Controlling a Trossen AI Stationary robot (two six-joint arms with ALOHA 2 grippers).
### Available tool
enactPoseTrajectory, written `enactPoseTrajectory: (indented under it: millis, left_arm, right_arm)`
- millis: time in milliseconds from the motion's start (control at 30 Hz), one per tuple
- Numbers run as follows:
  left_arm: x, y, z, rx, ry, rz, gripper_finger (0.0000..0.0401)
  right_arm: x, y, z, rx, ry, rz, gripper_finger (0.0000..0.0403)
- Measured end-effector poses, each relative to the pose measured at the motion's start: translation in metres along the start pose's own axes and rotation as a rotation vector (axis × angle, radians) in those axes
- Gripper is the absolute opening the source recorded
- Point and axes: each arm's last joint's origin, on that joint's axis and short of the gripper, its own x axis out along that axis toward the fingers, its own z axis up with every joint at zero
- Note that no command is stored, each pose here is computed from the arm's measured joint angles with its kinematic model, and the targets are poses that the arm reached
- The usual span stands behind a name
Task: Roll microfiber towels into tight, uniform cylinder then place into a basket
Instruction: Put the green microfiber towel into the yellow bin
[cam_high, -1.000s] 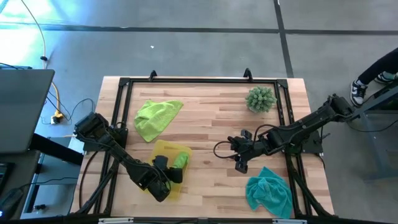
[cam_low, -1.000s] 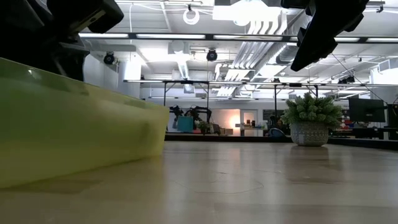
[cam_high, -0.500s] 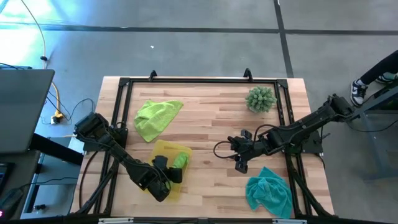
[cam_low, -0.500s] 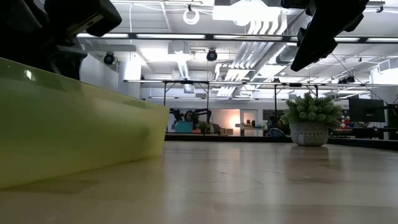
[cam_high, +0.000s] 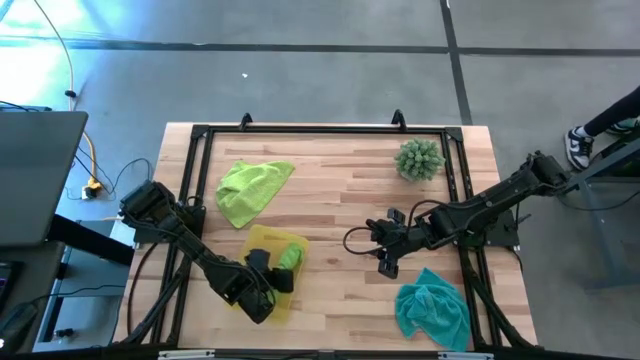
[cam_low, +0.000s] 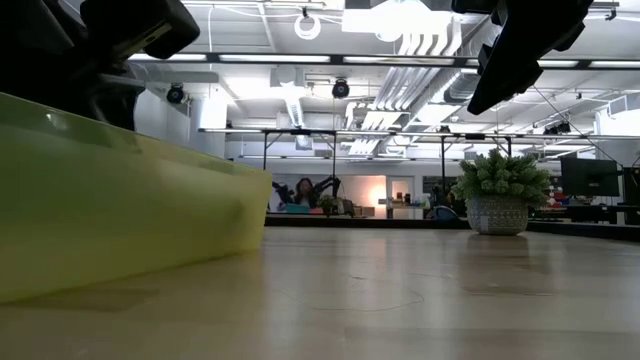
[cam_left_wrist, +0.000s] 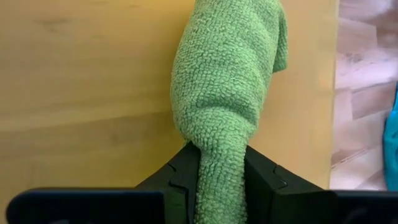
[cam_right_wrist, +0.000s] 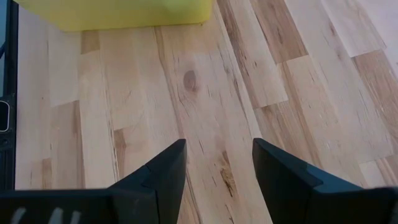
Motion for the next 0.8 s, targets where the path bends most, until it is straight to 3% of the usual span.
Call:
enactPoseTrajectory:
  millis: [300, 700, 800]
  left_arm:
    - [0.0000, -0.0017, -0.0009, 0.160, 0.003, -0.018, 0.0074]
    - [-0.0005, -0.0088, -0.0050, 0.166, 0.032, -0.085, 0.0075]
    - [-0.0004, -0.0084, -0.0051, 0.154, 0.039, -0.078, 0.0091]
  right_arm:
    - [0.0000, 0.0000, 0.0000, 0.000, 0.000, 0.000, 0.0177]
    - [0.0001, 0.0001, 0.0000, 0.000, 0.000, 0.000, 0.0177]
    - [0.0001, 0.0000, 0.0000, 0.000, 0.000, 0.000, 0.0177]
